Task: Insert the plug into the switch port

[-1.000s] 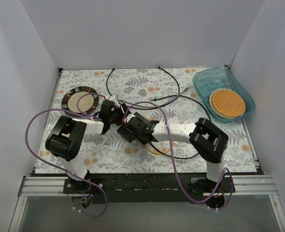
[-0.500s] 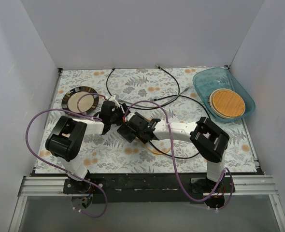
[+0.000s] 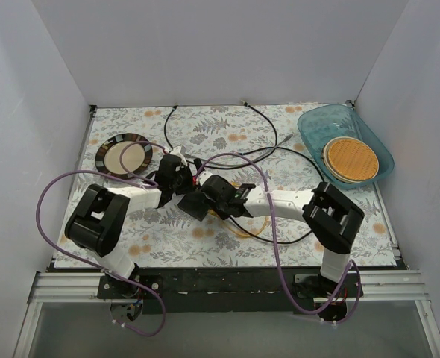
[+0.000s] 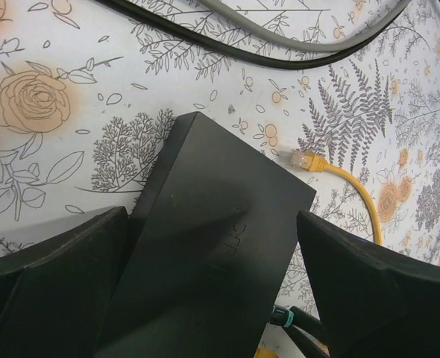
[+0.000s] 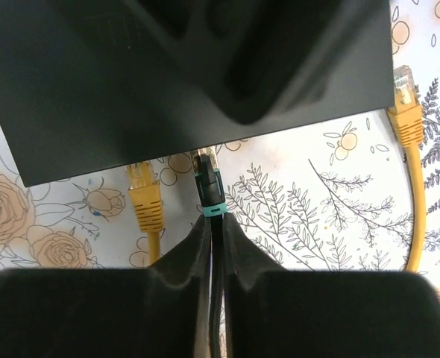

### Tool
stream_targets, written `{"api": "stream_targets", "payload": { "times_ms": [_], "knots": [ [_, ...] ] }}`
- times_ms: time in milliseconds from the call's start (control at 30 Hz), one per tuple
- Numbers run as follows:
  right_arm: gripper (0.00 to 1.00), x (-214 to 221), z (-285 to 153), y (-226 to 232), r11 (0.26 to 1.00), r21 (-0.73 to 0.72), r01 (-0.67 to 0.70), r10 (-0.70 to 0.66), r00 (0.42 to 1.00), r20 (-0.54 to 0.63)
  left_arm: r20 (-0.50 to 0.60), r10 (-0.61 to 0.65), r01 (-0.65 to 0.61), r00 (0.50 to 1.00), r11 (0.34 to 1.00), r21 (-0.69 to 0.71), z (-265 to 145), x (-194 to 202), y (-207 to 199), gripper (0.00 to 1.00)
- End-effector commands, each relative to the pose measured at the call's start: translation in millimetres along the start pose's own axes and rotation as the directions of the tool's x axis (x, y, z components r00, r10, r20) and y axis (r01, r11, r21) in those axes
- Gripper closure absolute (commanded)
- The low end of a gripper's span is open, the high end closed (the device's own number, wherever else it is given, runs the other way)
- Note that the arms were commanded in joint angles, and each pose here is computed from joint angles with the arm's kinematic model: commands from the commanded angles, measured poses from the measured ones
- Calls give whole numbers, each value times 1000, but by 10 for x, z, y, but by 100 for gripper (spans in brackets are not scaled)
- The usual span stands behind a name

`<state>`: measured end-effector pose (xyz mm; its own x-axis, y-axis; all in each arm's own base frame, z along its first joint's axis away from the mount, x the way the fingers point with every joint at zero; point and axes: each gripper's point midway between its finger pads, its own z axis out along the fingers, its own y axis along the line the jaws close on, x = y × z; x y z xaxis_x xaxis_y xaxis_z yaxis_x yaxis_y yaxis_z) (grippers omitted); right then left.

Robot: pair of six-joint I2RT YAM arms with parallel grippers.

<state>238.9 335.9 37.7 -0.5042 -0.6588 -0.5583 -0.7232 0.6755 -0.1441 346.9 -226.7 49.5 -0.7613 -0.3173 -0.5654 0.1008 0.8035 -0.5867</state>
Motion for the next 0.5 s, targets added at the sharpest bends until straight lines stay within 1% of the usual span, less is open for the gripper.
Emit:
{"api": "stream_targets", "payload": {
  "times_ms": [0, 67, 100, 167, 233, 267, 300, 333, 400, 433, 467],
  "knots": [
    [73, -689, -223, -18, 994, -47, -97, 106, 955, 277, -123, -45, 42, 991, 999, -29, -185, 252, -1, 2],
    [66, -599, -232, -17, 994, -50, -93, 102, 961, 258, -96, -51, 47, 994, 998, -42, -208, 145, 45, 2],
    [60, -521, -214, -21, 995, -46, -89, 97, 966, 238, -84, -48, 45, 995, 998, -44, -230, 100, 47, 2],
    [56, -418, -221, -31, 996, -40, -78, 85, 975, 205, -59, -51, 47, 997, 997, -64, -263, 9, 93, 2],
    [49, -338, -220, -52, 997, -30, -76, 80, 979, 187, -18, -42, 41, 999, 996, -75, -333, -120, 97, 2],
    [45, -357, -267, -85, 997, -19, -78, 80, 976, 200, 10, -42, 43, 999, 995, -95, -363, -212, 144, 2],
    [37, -376, -298, -106, 997, -15, -81, 82, 974, 211, 37, -36, 39, 999, 995, -95, -403, -305, 133, 2],
    [33, -380, -323, -154, 996, -7, -88, 88, 972, 218, 81, -16, 23, 997, 996, -84, -478, -448, 82, 2],
    [23, -517, -453, -239, 994, -9, -107, 106, 956, 272, 136, -2, 16, 991, 995, -103, -594, -695, 61, 2],
    [20, -580, -493, -336, 991, -5, -130, 126, 948, 294, 167, 22, -5, 986, 994, -105, -647, -834, 27, 2],
    [18, -691, -588, -378, 989, -31, -144, 146, 933, 330, 180, 34, -13, 983, 993, -116, -704, -917, 16, 2]
  ]
}}
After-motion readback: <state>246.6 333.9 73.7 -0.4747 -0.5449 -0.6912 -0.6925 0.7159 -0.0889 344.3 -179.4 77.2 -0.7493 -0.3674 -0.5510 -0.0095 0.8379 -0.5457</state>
